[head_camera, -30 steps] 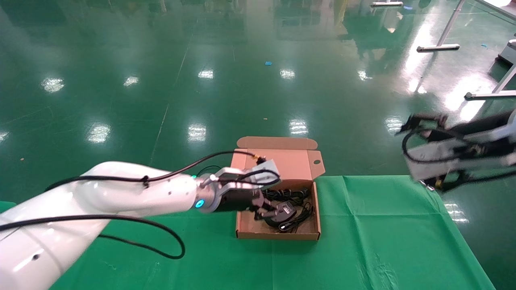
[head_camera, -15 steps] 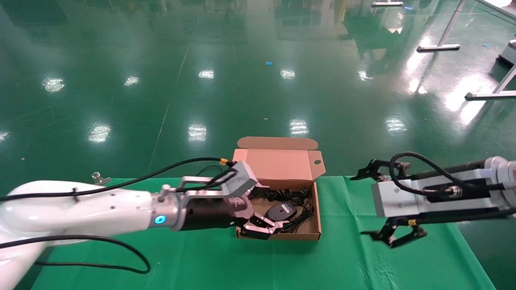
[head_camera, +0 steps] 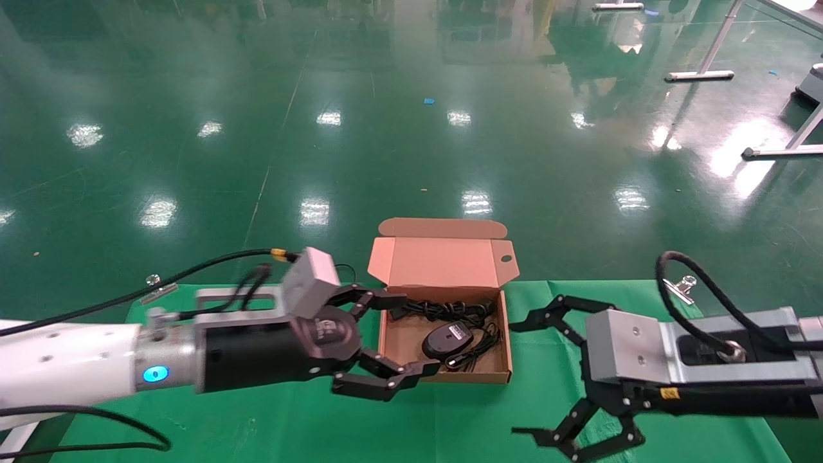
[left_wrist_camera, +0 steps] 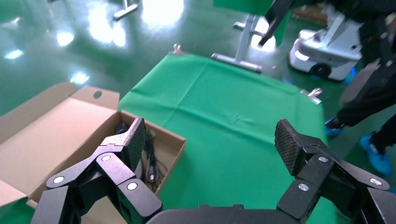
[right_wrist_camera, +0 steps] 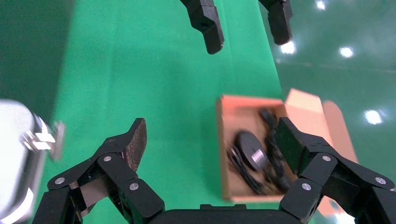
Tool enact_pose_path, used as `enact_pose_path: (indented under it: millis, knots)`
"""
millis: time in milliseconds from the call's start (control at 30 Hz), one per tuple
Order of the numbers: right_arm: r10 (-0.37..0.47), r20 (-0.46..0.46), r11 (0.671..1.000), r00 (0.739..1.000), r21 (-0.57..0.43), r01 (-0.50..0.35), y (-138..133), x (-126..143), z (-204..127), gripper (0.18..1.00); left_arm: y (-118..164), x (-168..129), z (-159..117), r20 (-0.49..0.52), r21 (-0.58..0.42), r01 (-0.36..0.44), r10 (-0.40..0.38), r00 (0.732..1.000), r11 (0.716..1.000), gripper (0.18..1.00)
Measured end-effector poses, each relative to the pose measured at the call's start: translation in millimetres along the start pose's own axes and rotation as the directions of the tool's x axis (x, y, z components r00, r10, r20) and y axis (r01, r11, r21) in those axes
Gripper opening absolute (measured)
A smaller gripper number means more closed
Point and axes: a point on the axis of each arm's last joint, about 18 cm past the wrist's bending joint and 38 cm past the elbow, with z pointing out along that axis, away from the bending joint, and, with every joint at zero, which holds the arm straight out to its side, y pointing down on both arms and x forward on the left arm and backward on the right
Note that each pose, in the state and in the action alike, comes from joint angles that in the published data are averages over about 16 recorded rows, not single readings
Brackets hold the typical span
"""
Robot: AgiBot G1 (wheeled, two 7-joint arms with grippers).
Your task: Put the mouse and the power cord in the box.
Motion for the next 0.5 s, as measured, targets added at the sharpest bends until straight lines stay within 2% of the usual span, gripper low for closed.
enact_pose_path:
  millis: [233, 500]
  knots:
    - [0.100, 0.026, 0.983, 0.995, 0.152, -0.103, -8, -18, -4, 1.001, -13, 17, -40, -0.040, 0.077, -0.008, 0.011, 0.999, 0.997, 1.000]
    - [0.198, 0.063, 0.926, 0.978, 0.315, -0.207, -16, -35, -15, 1.001, -29, 41, -87, -0.087, 0.147, -0.044, 0.057, 0.995, 0.988, 1.001]
